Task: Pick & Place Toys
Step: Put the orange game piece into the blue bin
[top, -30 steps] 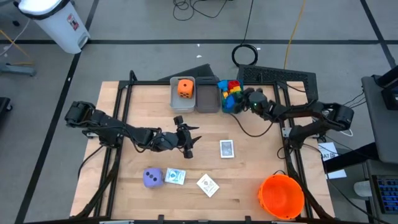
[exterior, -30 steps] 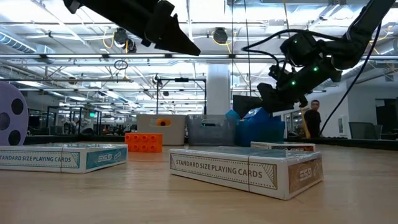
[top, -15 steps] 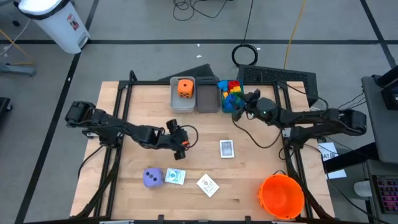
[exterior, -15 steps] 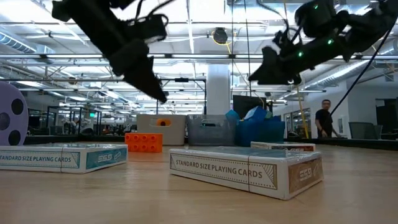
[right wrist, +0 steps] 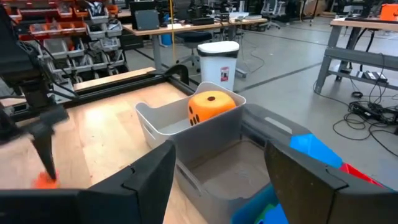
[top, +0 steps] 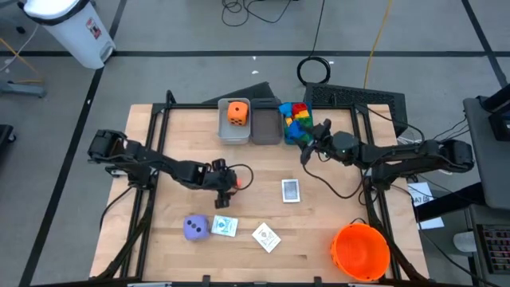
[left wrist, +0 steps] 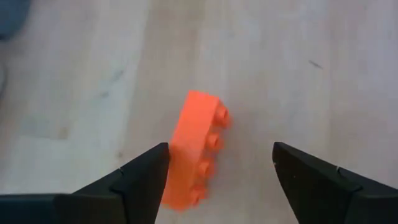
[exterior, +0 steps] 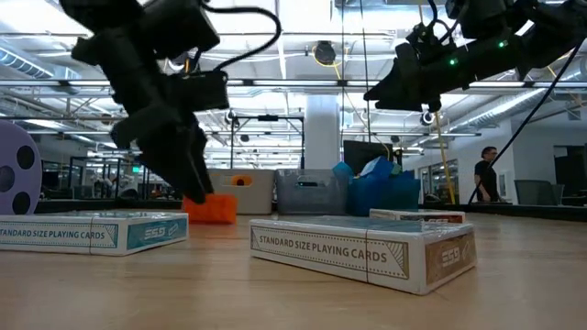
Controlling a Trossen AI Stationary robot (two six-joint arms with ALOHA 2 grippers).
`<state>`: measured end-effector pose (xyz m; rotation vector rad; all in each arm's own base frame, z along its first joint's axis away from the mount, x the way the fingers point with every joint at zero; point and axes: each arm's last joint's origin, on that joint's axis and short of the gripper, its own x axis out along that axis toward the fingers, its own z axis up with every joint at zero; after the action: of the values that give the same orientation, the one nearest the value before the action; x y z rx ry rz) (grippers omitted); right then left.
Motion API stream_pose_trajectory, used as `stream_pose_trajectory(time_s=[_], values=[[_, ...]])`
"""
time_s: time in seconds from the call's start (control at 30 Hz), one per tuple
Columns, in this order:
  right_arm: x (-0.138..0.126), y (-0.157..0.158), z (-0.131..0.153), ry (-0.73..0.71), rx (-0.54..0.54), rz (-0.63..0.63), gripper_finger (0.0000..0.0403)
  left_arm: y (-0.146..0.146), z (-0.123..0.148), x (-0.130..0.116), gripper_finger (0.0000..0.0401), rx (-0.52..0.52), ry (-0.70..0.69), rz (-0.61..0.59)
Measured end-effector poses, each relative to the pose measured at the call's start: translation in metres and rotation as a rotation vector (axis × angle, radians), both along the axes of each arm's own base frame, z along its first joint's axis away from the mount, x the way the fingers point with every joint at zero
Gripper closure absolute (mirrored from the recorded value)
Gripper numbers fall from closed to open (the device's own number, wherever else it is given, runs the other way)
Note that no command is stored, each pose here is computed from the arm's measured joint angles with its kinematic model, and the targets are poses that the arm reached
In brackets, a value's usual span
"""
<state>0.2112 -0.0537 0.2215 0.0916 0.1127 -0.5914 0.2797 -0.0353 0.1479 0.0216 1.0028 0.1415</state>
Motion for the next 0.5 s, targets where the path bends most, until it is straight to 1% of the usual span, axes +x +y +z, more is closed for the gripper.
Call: stream_pose_trajectory(time_s=[0.07, 0.13, 0.37, 0.43, 0.5], values=[[0.000, 0.000, 0.000, -0.001, 0.000, 0.000, 0.0165, 0.002, -0.010, -0.001, 0.0107, -0.013, 0.001, -0.018], [0.000, 0.000, 0.001, -0.013, -0.002, 0.000, 0.0165, 0.004, -0.021, -0.003, 0.0107, -0.003, 0.020, -0.028], [0.001, 0.001, 0.003, -0.027, -0.003, 0.005, 0.0165, 0.010, -0.022, 0.000, 0.0108, -0.012, 0.001, -0.013], [0.001, 0.001, 0.002, -0.027, -0.002, 0.004, 0.0165, 0.011, -0.022, 0.000, 0.0116, -0.011, 0.003, -0.006], [0.001, 0.001, 0.002, -0.023, -0.002, 0.003, 0.0165, 0.010, -0.022, -0.002, 0.0134, -0.014, 0.018, -0.002]])
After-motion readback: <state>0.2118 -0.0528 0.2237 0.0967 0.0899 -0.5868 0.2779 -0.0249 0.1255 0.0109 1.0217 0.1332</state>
